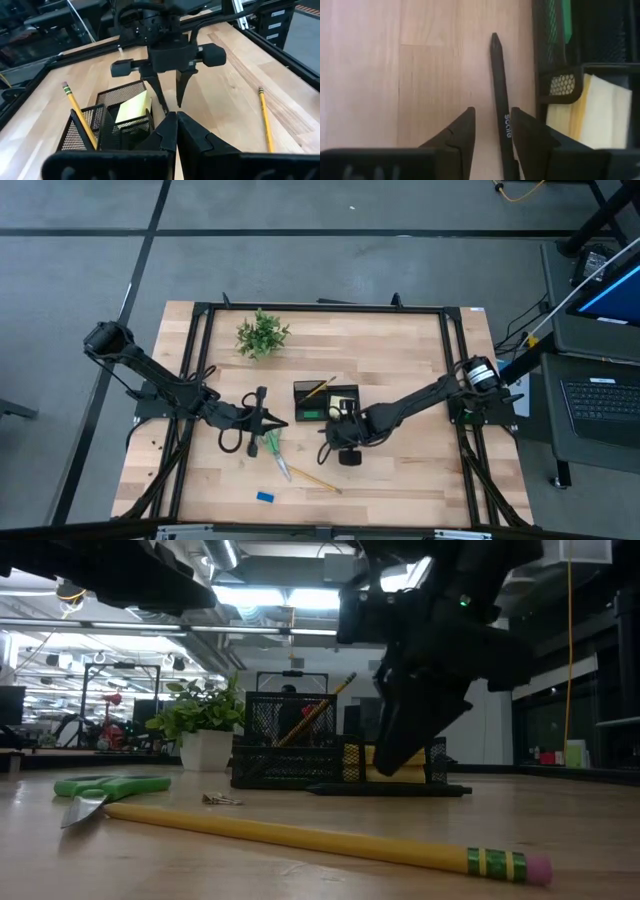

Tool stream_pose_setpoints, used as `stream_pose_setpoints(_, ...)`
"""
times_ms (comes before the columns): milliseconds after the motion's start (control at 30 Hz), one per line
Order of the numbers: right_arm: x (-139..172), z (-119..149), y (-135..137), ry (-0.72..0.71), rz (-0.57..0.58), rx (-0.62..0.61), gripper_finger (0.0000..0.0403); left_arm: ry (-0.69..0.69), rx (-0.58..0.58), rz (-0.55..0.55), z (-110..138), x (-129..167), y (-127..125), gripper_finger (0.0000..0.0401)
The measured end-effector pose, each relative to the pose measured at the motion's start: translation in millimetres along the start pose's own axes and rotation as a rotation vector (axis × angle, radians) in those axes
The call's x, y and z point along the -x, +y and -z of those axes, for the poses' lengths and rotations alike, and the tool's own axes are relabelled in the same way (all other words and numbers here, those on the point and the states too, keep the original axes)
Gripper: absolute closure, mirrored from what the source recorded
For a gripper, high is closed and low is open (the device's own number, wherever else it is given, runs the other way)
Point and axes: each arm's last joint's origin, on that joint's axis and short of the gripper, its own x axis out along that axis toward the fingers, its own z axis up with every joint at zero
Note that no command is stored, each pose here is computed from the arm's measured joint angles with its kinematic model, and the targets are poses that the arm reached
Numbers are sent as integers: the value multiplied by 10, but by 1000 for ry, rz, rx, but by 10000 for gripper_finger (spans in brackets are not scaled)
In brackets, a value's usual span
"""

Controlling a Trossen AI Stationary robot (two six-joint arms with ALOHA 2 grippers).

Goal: Pick and place office supplies into organizer
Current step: Put the black pen into the black desk organizer

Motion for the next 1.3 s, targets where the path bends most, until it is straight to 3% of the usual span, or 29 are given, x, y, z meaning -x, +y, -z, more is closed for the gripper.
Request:
stream_pose_setpoints(1067,-230,22,-175,110,-148,-89,288,74,24,-58,77,2,17,398)
stream_pose_setpoints(1300,-230,29,-161,118,-158,-113,342,74,24,-58,77,2,17,396)
